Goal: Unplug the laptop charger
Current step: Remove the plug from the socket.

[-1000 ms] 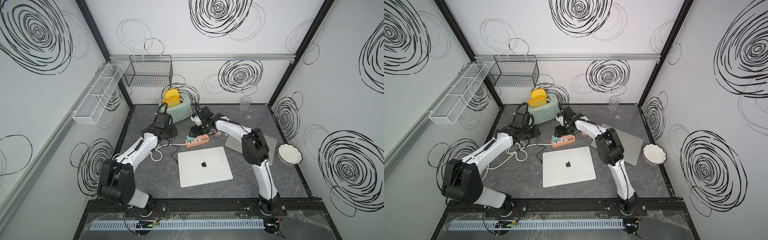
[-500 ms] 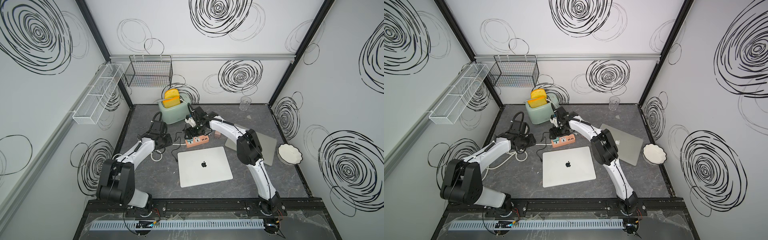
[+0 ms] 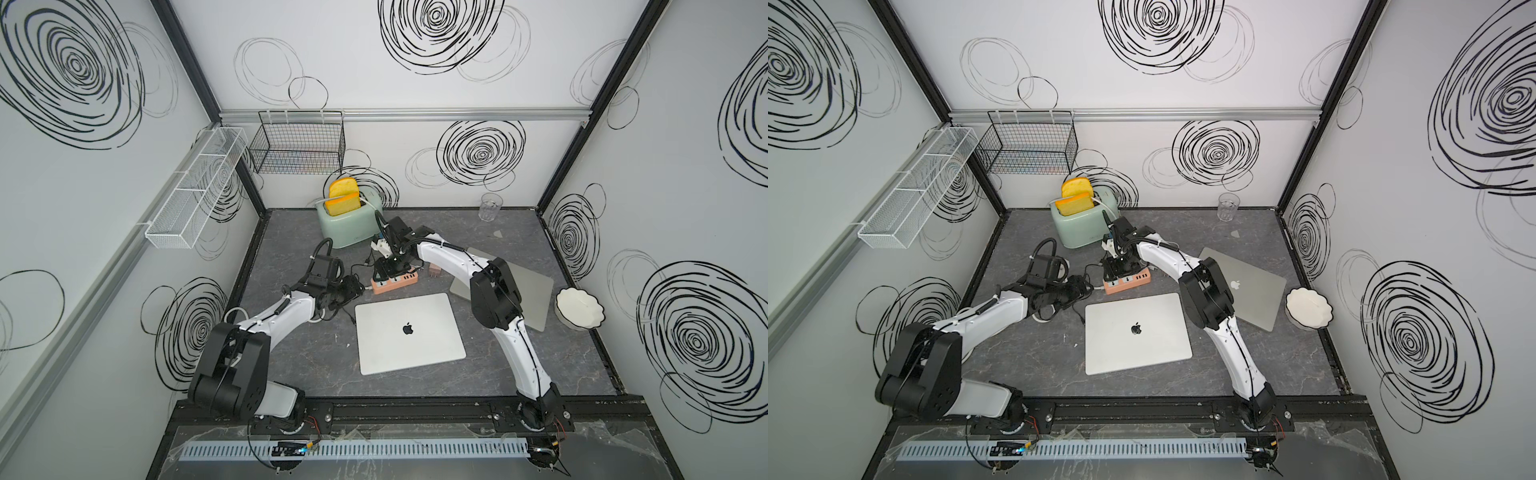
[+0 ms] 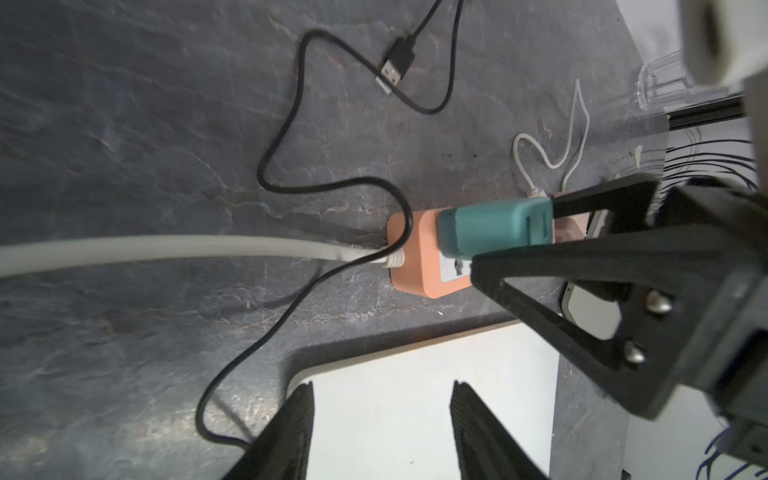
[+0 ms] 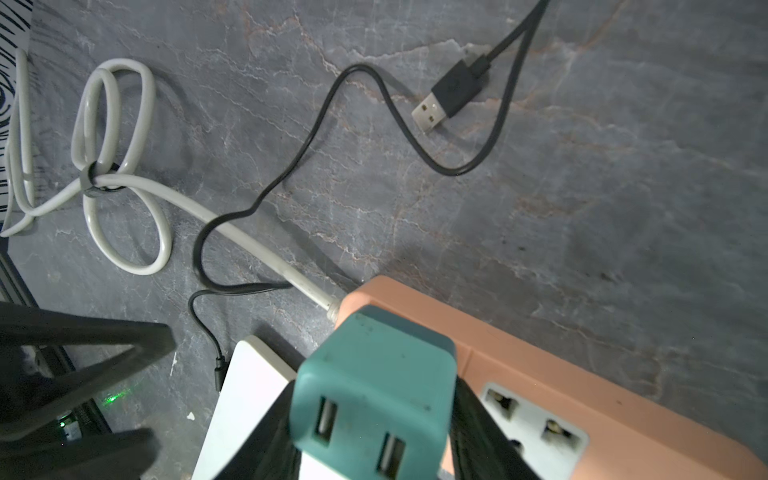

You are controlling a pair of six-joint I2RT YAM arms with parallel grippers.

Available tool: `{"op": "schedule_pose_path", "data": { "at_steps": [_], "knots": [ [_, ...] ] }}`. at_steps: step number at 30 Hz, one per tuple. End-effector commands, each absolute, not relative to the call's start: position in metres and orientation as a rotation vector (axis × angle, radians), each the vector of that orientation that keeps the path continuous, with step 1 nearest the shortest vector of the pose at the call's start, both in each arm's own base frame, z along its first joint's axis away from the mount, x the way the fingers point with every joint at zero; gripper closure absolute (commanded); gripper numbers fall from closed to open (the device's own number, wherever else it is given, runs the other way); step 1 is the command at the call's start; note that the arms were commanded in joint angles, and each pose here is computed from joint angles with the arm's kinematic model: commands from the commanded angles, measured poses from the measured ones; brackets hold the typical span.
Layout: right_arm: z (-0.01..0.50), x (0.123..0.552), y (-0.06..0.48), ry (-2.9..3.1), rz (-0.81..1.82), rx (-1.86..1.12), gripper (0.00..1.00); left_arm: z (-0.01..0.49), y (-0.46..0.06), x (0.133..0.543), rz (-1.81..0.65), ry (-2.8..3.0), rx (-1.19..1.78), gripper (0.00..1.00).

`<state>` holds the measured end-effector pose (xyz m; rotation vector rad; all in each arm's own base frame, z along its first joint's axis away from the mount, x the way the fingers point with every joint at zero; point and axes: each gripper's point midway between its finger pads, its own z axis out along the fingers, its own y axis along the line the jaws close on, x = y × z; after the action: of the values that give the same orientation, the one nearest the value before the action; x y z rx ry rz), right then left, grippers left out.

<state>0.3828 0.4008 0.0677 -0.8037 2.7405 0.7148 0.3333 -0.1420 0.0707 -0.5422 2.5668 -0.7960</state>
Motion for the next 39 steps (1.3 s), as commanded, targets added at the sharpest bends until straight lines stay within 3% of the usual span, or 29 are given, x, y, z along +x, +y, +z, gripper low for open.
{"op": "schedule_pose_path", "data": {
  "at_steps": [1, 4, 13, 24, 39],
  "knots": [
    [0.045, 0.377, 0.394, 2.81, 0.66, -0.809, 0.51, 0.078, -0.158, 0.351, -0.91, 2.479, -0.591, 0.43],
    [0.043, 0.376, 0.39, 2.815, 0.631, -0.811, 0.59, 0.074, -0.163, 0.36, -0.914, 2.461, -0.597, 0.43],
    [0.044, 0.374, 0.383, 2.819, 0.602, -0.807, 0.7, 0.056, -0.185, 0.382, -0.874, 2.456, -0.563, 0.44],
    [0.053, 0.374, 0.385, 2.806, 0.61, -0.798, 0.72, 0.019, -0.166, 0.368, -0.673, 2.553, -0.663, 0.45],
    [0.062, 0.368, 0.39, 2.789, 0.599, -0.818, 0.77, -0.021, -0.155, 0.347, -0.698, 2.605, -0.8, 0.45]
  ]
}}
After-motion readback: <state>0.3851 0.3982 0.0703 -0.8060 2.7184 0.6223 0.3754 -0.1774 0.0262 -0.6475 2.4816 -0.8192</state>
